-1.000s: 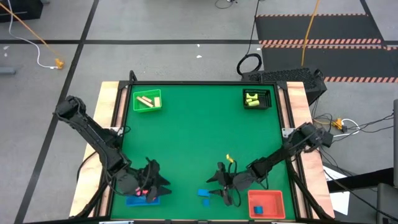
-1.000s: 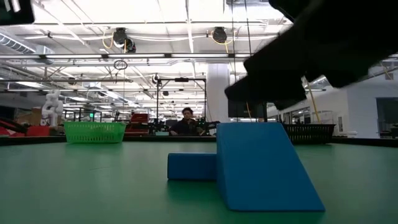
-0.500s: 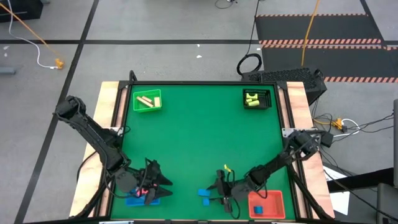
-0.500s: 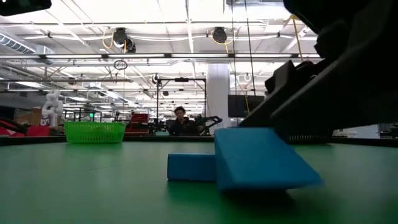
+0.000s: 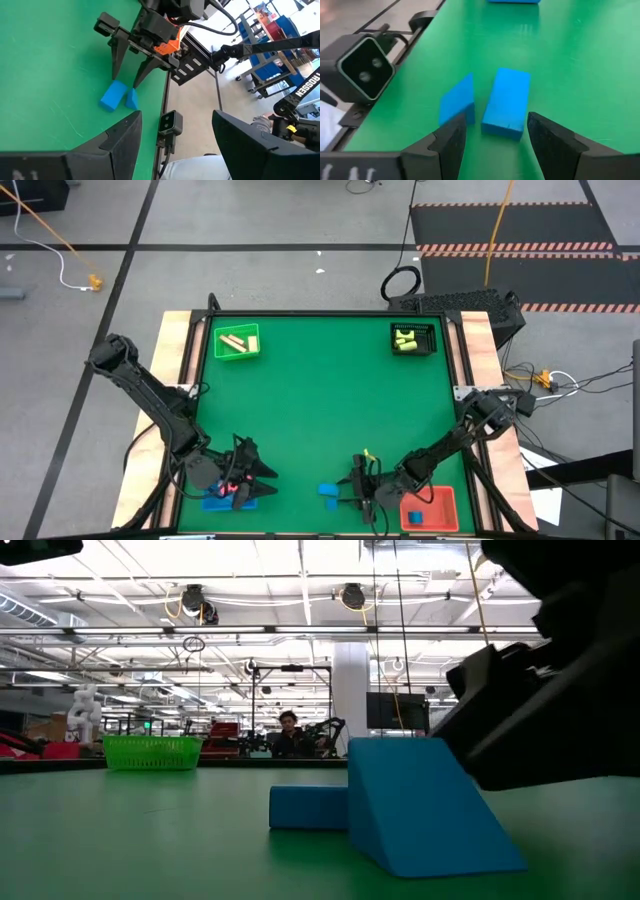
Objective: Sort & place blocks by color
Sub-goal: Put the top blue block into the orange bin
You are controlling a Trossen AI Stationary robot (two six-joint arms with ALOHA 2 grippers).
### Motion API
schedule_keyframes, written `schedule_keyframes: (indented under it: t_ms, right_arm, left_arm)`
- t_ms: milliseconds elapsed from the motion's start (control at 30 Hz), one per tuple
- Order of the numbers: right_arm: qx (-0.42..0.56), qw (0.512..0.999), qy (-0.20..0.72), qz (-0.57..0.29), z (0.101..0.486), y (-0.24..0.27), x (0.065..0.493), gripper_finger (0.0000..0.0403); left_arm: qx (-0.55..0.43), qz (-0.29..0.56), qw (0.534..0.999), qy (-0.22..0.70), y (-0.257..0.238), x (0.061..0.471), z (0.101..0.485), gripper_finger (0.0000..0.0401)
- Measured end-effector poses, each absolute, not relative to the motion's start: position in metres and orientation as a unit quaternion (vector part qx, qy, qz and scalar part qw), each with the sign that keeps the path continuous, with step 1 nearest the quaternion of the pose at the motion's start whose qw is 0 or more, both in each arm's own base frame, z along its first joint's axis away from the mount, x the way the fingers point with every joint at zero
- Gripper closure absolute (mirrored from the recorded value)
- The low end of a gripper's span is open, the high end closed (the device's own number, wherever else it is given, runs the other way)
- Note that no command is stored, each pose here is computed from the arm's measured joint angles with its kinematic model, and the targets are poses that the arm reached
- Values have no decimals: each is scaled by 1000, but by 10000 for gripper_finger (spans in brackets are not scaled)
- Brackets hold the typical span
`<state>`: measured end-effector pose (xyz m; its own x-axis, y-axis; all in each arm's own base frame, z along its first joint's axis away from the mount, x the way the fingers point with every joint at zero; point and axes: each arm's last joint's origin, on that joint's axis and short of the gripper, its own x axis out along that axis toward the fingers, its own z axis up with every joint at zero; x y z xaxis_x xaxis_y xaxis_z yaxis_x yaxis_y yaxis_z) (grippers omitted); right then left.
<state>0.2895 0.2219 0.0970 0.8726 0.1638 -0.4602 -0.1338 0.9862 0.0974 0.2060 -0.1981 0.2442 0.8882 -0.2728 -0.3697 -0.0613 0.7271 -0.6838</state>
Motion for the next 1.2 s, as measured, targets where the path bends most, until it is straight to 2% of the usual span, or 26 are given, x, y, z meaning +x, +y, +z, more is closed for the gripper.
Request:
schedule_keyframes:
  t_ms: [333, 433, 700, 800, 967, 1200]
  right_arm:
    - [45, 971, 226, 65, 74, 230, 299, 202]
    - [37, 975, 217, 38, 68, 233, 305, 202]
    - [41, 976, 214, 23, 68, 231, 313, 204]
    - [42, 976, 215, 22, 68, 230, 314, 222]
    - [58, 974, 217, 24, 68, 230, 314, 288]
    - [49, 968, 244, 19, 81, 224, 313, 288]
  left_arm:
    - [-364, -56, 901, 227, -198, 206, 244, 160]
    - [-364, -56, 901, 227, -198, 206, 244, 160]
    - [-363, -56, 902, 227, -198, 206, 244, 160]
    - [-363, -51, 903, 223, -198, 206, 244, 160]
    - [-366, -48, 903, 222, -197, 206, 244, 160]
    - [-365, -49, 903, 221, -197, 206, 244, 160]
